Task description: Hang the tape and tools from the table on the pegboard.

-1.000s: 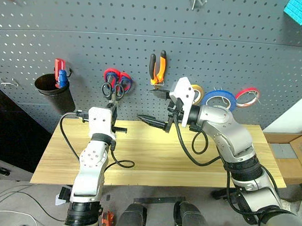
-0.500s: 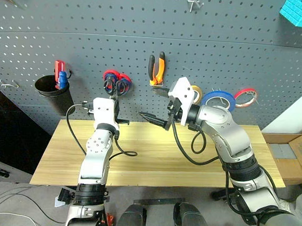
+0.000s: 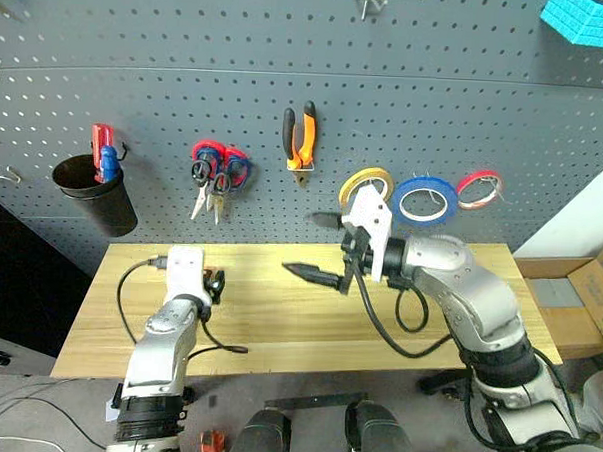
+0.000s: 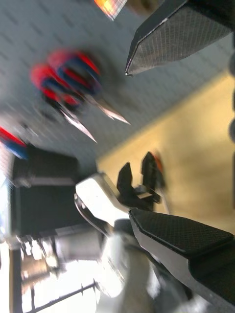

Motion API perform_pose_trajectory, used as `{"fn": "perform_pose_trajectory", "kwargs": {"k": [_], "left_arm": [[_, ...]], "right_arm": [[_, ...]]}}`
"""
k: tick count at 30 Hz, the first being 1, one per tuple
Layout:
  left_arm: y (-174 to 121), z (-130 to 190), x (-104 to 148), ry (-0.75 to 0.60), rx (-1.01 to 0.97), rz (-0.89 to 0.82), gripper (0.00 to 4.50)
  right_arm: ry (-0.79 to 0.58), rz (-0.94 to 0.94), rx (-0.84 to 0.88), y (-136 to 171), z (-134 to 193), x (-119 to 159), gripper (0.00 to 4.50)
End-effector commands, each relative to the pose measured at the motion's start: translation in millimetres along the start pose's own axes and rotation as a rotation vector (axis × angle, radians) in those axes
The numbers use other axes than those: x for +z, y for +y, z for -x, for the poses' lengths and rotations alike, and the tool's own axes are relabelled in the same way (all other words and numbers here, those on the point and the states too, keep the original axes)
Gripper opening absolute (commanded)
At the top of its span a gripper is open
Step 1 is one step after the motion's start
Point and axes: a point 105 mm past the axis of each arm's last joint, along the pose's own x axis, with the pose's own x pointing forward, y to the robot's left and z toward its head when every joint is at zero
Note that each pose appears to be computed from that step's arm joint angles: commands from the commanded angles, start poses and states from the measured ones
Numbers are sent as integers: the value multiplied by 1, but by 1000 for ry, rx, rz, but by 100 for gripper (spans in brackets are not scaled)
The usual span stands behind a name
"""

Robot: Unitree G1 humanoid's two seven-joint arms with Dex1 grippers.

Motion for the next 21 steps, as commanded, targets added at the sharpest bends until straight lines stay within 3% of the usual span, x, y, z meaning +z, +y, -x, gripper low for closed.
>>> {"fn": "perform_pose_trajectory", "kwargs": {"k": [1, 9, 21], "left_arm": [[1, 0, 5, -2, -35, 39, 300], [-1, -16, -10, 120, -57, 72, 300], [23, -10, 12, 35, -19, -10, 300]], "right_arm": [[-8, 16, 65, 19, -1, 5, 450], [11, -15, 6, 15, -6, 2, 450], [31, -22, -7, 14, -3, -2, 450]]}}
